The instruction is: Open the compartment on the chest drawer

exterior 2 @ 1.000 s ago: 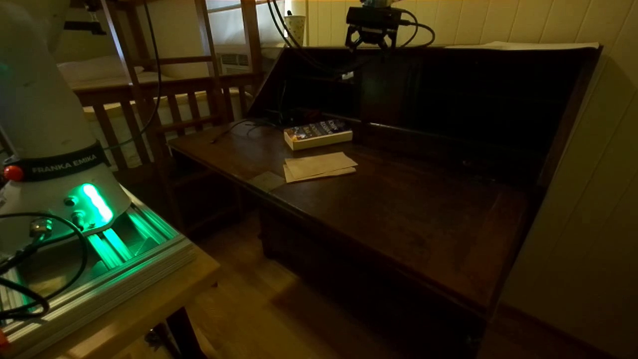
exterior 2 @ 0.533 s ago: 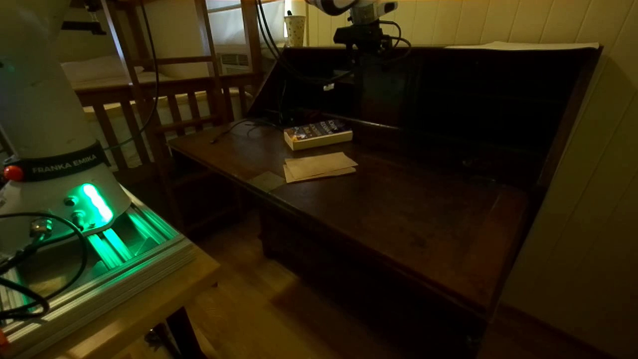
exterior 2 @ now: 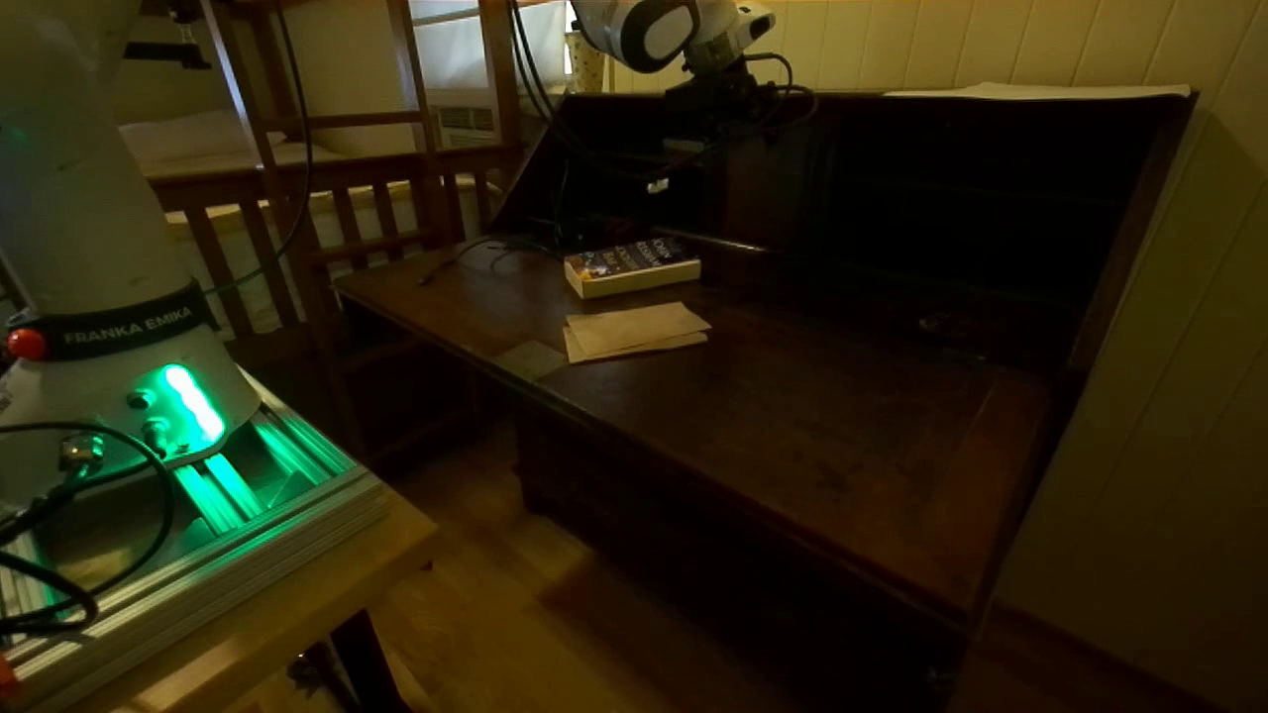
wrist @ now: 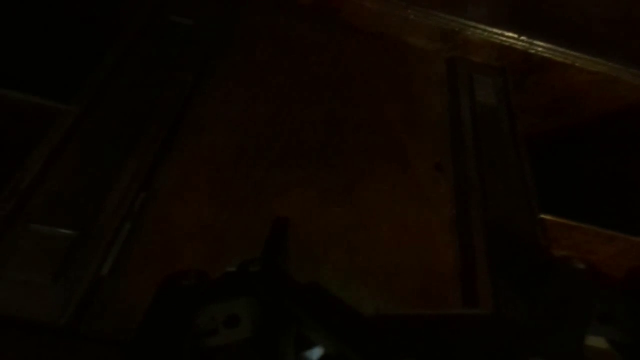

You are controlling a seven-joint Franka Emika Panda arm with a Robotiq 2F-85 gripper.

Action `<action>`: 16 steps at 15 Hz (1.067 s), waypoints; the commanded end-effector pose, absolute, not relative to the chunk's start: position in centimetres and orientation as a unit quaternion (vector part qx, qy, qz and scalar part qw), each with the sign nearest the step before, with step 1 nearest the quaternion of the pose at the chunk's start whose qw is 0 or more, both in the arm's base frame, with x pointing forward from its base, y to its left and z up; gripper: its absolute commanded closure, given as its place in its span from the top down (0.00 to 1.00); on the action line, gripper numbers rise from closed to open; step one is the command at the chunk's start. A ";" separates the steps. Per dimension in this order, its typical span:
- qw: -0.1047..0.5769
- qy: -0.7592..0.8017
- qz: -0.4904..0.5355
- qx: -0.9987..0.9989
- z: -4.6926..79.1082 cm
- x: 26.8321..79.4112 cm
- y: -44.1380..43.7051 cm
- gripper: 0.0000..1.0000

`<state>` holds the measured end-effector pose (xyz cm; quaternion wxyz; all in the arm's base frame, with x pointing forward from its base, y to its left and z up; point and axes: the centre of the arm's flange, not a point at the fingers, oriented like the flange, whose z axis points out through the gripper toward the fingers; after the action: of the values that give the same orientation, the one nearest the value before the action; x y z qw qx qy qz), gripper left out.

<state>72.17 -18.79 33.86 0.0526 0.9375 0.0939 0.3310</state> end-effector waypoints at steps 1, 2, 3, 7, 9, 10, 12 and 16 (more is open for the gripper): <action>0.072 0.122 0.374 0.917 33.4 71.7 -18.8 1.00; 0.061 0.118 0.369 0.920 33.3 71.8 -18.8 1.00; 0.021 0.128 0.336 0.933 33.4 71.6 -18.6 1.00; -0.044 0.137 0.230 0.962 34.6 66.5 -16.7 1.00; -0.038 0.115 0.176 0.977 35.4 62.8 -15.9 1.00; -0.030 0.104 0.155 0.982 35.7 61.2 -15.9 1.00; -0.017 0.071 0.118 0.990 36.8 58.1 -16.4 1.00; 0.010 -0.019 0.057 0.998 39.8 51.3 -17.1 1.00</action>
<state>57.95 -18.77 36.92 -0.0125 0.9943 0.0345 0.1004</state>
